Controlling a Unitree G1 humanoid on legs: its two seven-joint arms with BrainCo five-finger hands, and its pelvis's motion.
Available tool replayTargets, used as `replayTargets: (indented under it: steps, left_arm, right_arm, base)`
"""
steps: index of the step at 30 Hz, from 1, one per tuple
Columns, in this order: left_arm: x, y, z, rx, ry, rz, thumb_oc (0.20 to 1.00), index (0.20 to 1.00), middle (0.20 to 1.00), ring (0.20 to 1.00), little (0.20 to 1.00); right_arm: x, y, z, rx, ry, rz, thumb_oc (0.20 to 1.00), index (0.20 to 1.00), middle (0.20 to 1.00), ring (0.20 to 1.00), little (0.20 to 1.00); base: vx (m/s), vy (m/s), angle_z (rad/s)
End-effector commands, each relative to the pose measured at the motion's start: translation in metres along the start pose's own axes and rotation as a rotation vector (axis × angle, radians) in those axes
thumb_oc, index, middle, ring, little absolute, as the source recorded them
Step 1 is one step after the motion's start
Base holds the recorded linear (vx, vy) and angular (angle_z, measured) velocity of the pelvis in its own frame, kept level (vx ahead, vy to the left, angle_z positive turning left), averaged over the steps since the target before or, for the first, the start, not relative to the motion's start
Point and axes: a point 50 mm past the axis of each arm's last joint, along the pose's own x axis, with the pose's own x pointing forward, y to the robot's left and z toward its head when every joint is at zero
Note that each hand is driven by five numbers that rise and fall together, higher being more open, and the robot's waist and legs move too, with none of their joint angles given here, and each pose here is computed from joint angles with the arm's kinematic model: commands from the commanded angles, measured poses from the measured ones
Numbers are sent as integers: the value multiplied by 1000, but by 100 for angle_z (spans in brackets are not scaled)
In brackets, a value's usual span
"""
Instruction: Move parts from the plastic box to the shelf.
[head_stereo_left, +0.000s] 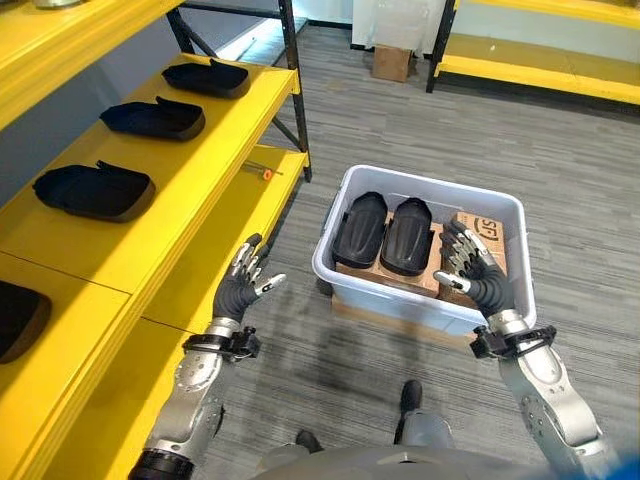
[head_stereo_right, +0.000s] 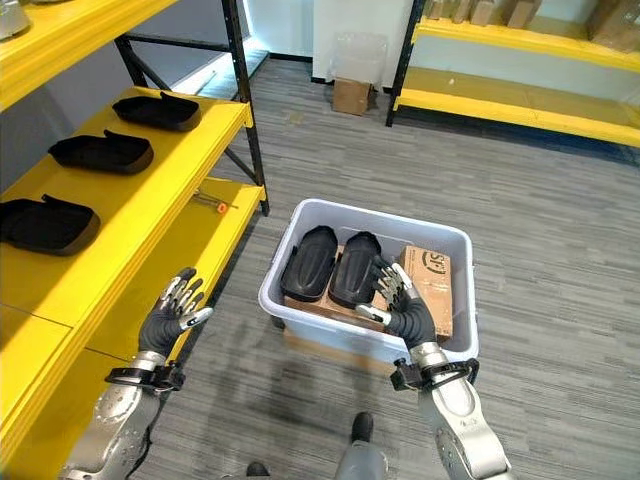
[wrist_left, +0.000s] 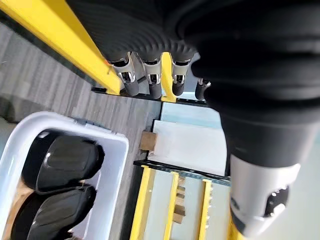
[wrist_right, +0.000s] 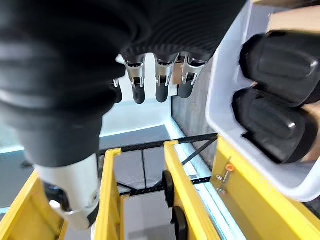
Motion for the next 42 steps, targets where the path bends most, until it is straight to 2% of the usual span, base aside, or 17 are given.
replayTargets:
  steps: [1, 8, 14, 23, 26, 33, 37, 42]
  left_arm:
    - [9, -1, 24, 25, -124, -30, 1000, 1000, 1000, 1000, 1000]
    - [11, -7, 22, -16, -128, -35, 1000, 1000, 1000, 1000, 1000]
    - [8, -8, 21, -36, -126, -37, 1000, 1000, 1000, 1000, 1000]
    - [5, -3, 22, -51, -140, 14, 1000, 1000, 1000, 1000, 1000]
    - [8, -7, 25, -56, -151, -31, 1000, 1000, 1000, 1000, 1000]
    - [15, 1, 38, 42, -176, -45, 1000, 1000, 1000, 1000, 1000]
    - [17, 4, 39, 63, -182, -23, 1000, 1000, 1000, 1000, 1000]
    - [26, -6, 45, 62, -213, -59, 1000, 1000, 1000, 1000, 1000]
  right_arm:
    - [5, -9, 30, -11, -164, -44, 1000, 1000, 1000, 1000, 1000]
    - [-3, -24, 35, -43, -182, -106, 1000, 1000, 1000, 1000, 1000]
    - [-7, -28, 39, -67, -187, -93, 1000, 1000, 1000, 1000, 1000]
    - [-2, -28, 34, -80, -163, -90, 1000, 1000, 1000, 1000, 1000]
    - [-3, -28, 32, -66, -157, -88, 1000, 1000, 1000, 1000, 1000]
    - [0, -21, 17, 18, -100, -74, 1000, 1000, 1000, 1000, 1000]
    - [3, -18, 16, -6, -92, -60, 1000, 1000, 1000, 1000, 1000]
    - [16, -17, 24, -43, -134, -59, 1000, 1000, 1000, 1000, 1000]
  base:
    - [160, -182, -6]
    - [120, -159, 10]
    - [65, -168, -8]
    - [236, 231, -35]
    - [225, 302, -73]
    - [90, 231, -25]
    - [39, 65, -36]
    - [-12, -56, -28]
